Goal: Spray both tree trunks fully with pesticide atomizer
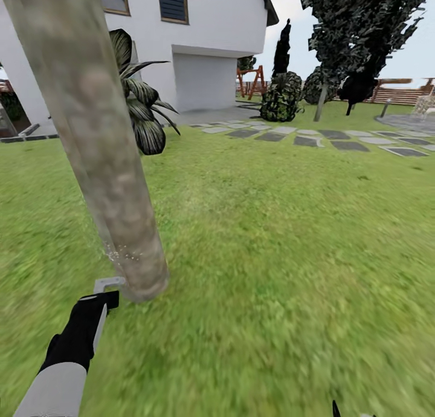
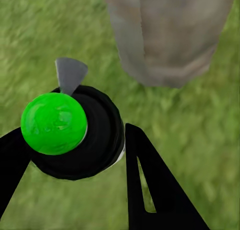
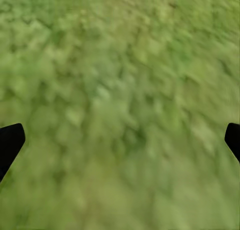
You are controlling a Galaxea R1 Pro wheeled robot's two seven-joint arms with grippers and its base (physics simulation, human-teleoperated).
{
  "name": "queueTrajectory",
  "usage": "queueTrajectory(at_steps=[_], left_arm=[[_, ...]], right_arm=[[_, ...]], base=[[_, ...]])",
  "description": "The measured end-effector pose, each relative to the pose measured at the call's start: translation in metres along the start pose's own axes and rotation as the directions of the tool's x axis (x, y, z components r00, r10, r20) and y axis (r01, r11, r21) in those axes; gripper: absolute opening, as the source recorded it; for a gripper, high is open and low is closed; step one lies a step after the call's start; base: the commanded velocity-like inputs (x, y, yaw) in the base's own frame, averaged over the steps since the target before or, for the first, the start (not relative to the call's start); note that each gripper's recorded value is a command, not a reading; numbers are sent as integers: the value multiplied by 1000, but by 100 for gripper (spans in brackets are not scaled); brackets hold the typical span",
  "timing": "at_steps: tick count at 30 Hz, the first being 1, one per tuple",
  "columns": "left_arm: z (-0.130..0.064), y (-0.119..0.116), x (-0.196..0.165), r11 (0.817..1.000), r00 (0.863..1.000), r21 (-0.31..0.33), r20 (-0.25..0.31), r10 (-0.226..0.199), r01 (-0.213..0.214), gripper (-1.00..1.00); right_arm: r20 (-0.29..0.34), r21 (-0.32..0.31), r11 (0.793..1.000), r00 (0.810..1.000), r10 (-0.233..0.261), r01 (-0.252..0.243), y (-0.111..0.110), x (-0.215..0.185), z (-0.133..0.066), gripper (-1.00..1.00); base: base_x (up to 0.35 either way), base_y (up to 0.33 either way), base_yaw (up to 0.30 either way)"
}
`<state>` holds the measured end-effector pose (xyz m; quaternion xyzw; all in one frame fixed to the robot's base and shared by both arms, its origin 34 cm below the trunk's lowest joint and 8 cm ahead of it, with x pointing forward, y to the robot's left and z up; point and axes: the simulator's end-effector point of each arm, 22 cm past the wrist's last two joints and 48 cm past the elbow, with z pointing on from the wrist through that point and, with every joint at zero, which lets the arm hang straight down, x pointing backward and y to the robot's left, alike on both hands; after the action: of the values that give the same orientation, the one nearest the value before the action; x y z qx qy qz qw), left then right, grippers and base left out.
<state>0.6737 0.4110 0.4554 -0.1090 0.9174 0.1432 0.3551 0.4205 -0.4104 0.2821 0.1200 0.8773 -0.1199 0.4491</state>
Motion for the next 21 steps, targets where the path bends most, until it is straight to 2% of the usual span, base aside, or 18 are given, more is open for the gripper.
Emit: queueTrajectory(at_steps=[4, 6, 7, 9, 12, 14, 17, 18, 19, 21], left_arm=[[-9, -11, -29, 999, 998, 11, 58, 35, -35, -100], [-21, -29, -57, 995, 988, 26, 122, 95, -99, -100], [-24, -33, -69, 993, 984, 34, 141, 110, -115, -100], [-27, -39, -88, 987, 983, 85, 138, 121, -133, -100], [-24, -2, -106, 979, 979, 110, 132, 158, -173, -100], [-25, -8, -106, 977, 979, 128, 132, 154, -171, -100], [-31, -26, -113, 956, 980, 233, 130, 151, -178, -100], [-33, -25, -120, 952, 980, 247, 133, 149, -178, -100], [-34, -23, -125, 952, 979, 249, 136, 149, -179, -100], [-33, 9, -140, 959, 976, 210, 147, 160, -189, -100]], right_arm=[[0, 1, 1000, 1000, -1, 1, -1, 0, 0, 100], [0, 0, 1000, 1000, -2, 2, -1, 0, 0, 100], [1, 0, 1000, 1000, -2, 2, -1, 0, 0, 100], [1, 0, 1000, 1000, -2, 2, -1, 0, 0, 100], [0, 0, 1000, 1000, -2, 2, -1, 0, 0, 100], [0, 0, 1000, 1000, -2, 2, -1, 0, 0, 100], [0, 0, 1000, 1000, -2, 2, -1, 0, 0, 100], [0, 0, 1000, 1000, -2, 2, -1, 0, 0, 100], [0, 0, 1000, 1000, -2, 2, -1, 0, 0, 100], [1, -1, 1000, 1000, -2, 2, -1, 0, 0, 100]], base=[[74, -1, 32], [4, 0, 2], [2, 0, 1], [0, 0, 0], [0, 0, 0], [0, 0, 0], [0, 0, 0], [0, 0, 0], [0, 0, 0], [0, 0, 0]])
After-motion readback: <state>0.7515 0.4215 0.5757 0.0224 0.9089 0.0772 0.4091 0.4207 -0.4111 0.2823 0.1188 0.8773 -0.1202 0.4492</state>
